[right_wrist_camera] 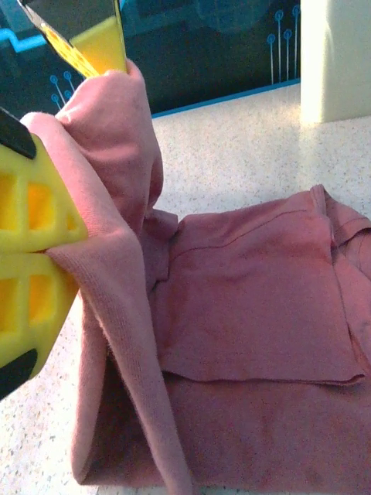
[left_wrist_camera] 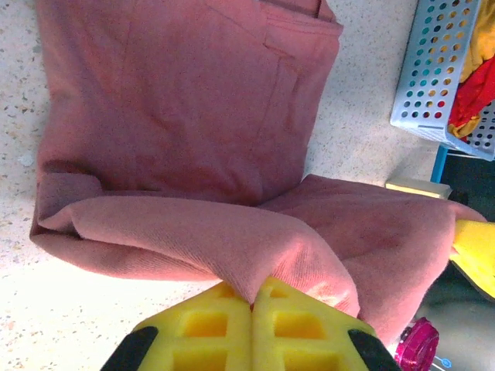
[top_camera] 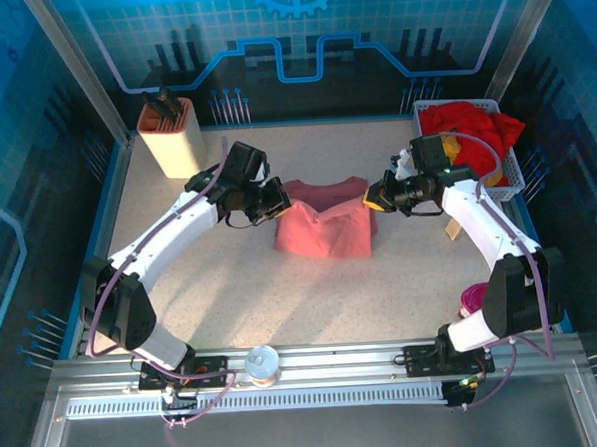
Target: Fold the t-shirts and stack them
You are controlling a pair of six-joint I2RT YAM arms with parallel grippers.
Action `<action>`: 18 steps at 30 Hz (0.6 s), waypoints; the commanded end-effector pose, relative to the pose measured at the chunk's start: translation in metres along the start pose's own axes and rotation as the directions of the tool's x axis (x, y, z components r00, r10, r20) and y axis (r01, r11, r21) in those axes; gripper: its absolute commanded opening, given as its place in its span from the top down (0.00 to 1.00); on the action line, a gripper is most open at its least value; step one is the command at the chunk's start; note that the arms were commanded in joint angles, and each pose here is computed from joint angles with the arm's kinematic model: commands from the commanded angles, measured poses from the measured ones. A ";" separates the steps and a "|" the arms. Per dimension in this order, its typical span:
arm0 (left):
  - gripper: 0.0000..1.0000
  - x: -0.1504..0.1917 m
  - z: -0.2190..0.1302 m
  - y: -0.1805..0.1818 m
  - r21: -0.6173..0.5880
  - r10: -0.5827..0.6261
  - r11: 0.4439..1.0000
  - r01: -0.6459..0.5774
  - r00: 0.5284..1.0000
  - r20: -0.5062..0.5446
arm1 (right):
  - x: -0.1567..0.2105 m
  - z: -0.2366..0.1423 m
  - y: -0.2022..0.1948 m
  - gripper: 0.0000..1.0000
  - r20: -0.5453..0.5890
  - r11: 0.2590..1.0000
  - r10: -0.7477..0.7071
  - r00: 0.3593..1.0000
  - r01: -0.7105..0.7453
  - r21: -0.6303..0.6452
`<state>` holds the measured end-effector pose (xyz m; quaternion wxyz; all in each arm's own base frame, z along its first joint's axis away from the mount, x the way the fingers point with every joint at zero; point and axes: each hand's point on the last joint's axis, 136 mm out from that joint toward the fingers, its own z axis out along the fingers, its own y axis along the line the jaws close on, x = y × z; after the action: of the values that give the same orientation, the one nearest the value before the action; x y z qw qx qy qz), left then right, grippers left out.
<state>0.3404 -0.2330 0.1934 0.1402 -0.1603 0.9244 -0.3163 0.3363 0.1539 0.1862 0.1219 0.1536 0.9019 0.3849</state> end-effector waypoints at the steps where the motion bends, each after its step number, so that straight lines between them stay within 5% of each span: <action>1: 1.00 0.010 -0.014 0.003 0.036 0.011 0.999 -0.010 1.000 -0.004 | 0.013 -0.007 0.007 1.00 -0.003 0.998 0.016 1.000 -0.017 -0.056; 10: 1.00 0.037 -0.035 0.023 0.071 -0.052 0.996 0.051 0.999 0.011 | 0.046 -0.020 -0.005 1.00 0.011 0.998 0.040 0.999 -0.039 -0.045; 18: 1.00 0.017 -0.046 -0.007 0.129 -0.009 0.992 0.001 0.998 0.061 | 0.027 -0.019 0.018 1.00 0.036 0.991 0.059 0.998 -0.055 -0.118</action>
<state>0.2936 -0.2124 0.2043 0.1514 -0.1748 0.9096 -0.3453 0.2976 0.1526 0.1938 0.1299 0.1859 0.8819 0.4134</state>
